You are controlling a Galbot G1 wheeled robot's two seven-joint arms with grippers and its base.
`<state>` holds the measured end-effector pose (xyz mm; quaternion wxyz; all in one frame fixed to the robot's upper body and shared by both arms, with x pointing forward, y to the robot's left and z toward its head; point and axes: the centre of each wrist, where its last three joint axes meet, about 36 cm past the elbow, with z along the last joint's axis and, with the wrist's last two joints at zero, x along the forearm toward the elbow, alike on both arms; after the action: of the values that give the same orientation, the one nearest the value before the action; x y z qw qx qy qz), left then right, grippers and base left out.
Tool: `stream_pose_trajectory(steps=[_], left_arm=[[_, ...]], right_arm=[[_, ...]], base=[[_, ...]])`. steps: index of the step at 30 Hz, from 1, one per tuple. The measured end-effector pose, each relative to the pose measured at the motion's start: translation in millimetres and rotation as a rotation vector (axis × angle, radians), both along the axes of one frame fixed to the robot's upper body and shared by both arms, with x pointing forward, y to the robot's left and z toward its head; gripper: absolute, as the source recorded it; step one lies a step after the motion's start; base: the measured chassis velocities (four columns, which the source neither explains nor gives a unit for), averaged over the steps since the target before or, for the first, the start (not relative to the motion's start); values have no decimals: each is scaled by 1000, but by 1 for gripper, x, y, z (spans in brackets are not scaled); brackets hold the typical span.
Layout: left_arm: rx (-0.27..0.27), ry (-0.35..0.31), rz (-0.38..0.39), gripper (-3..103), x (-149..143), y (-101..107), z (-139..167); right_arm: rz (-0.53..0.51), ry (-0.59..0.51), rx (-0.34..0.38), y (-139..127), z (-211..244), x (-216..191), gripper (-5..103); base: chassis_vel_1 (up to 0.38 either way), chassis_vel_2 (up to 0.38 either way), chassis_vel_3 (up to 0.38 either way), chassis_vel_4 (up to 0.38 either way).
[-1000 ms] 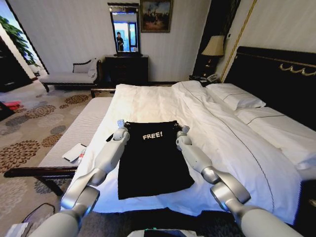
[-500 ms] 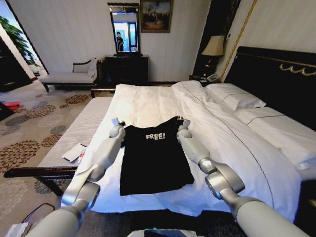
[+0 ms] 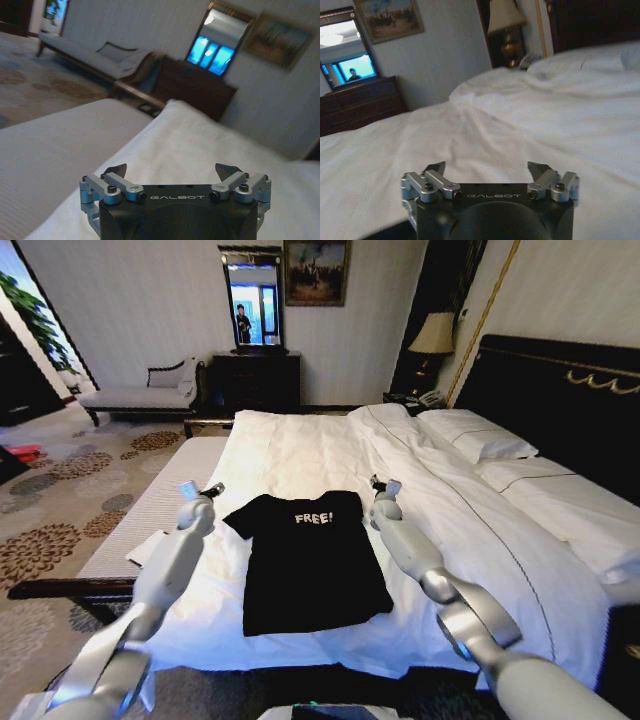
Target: Fold the clothes on the bed.
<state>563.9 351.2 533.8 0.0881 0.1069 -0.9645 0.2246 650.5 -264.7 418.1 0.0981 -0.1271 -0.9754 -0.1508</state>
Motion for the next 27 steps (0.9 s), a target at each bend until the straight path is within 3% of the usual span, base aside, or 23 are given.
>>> stream_pose_trajectory(steps=[2, 3, 5, 7, 8, 10, 12, 21, 27], left_arm=[[-32, -39, -21, 100, -26, 5, 14], [-58, -103, -45, 100, -56, 9, 34], [-63, -115, -50, 100, -61, 9, 37], [-96, -211, -96, 100, -97, 12, 67], [-105, -250, -124, 100, -104, 9, 76], [-108, -262, -136, 100, -106, 8, 79], [-116, -319, -201, 100, -116, -2, 91], [-90, -379, -252, 100, -150, -22, 108], [-72, -363, -252, 100, -155, -26, 109]], right_arm=[[20, 26, 49, -4, 3, -17, 95], [27, 55, 112, -4, 9, -32, 100], [27, 60, 123, -4, 9, -34, 100], [32, 97, 208, -3, 10, -51, 100], [24, 116, 252, -8, 9, -60, 100], [19, 121, 268, -10, 10, -63, 100], [-15, 160, 375, -20, 7, -77, 100], [-35, 203, 666, -21, -5, -74, 100], [-31, 196, 764, -23, -18, -66, 100]], base=[[0, 0, 0, 0], [0, 0, 0, 0], [0, 0, 0, 0], [0, 0, 0, 0], [0, 0, 0, 0], [0, 0, 0, 0], [0, 0, 0, 0], [0, 0, 0, 0], [0, 0, 0, 0]])
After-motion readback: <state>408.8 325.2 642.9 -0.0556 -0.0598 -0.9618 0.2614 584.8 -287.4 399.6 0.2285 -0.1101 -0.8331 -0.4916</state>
